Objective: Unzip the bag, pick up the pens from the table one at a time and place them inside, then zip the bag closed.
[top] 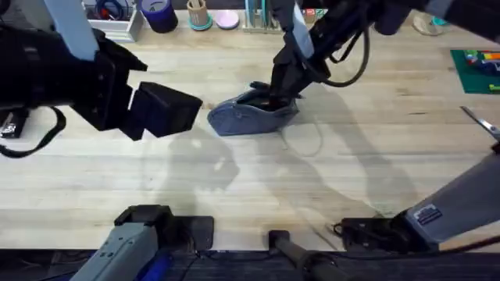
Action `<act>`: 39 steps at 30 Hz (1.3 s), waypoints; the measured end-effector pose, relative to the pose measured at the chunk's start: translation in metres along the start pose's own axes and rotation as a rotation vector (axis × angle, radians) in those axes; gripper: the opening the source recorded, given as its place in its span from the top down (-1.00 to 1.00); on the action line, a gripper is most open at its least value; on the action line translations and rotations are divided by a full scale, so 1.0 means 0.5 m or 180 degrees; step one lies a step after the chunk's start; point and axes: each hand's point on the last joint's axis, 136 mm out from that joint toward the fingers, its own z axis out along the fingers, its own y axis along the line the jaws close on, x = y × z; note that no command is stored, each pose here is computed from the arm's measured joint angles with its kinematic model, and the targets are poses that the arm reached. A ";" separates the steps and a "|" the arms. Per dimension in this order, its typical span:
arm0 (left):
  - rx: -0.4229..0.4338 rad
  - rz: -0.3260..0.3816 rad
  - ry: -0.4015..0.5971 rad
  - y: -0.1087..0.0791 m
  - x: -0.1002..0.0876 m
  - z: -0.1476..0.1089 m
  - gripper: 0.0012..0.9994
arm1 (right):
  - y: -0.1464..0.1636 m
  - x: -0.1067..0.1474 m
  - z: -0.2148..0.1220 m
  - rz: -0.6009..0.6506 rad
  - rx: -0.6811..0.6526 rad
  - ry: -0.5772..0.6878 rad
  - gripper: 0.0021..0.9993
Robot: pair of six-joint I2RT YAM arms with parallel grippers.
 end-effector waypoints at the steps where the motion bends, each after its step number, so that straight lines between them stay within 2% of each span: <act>1: 0.0000 0.0000 0.0000 0.000 0.000 0.000 -0.99 | 0.000 0.003 0.006 0.0014 -0.0026 0.0006 0.94; 14: 0.0000 0.0000 0.0000 0.000 0.000 0.000 -0.99 | 0.002 0.021 0.098 0.0039 -0.0325 0.0064 0.94; 30: 0.0000 0.0000 0.0000 0.000 0.000 0.000 -0.99 | 0.002 0.028 0.108 0.0066 -0.0361 0.0074 0.93; 34: 0.0000 0.0000 0.0000 0.000 0.000 0.000 -0.99 | 0.001 0.028 0.108 0.0070 -0.0356 0.0073 0.33; 38: 0.0000 0.0000 0.0000 0.000 0.000 0.000 -0.99 | -0.004 0.027 0.109 0.0089 -0.0324 0.0068 -0.81; 39: 0.0000 0.0000 0.0000 0.000 0.000 0.000 -0.99 | -0.005 0.027 0.109 0.0090 -0.0323 0.0068 -0.94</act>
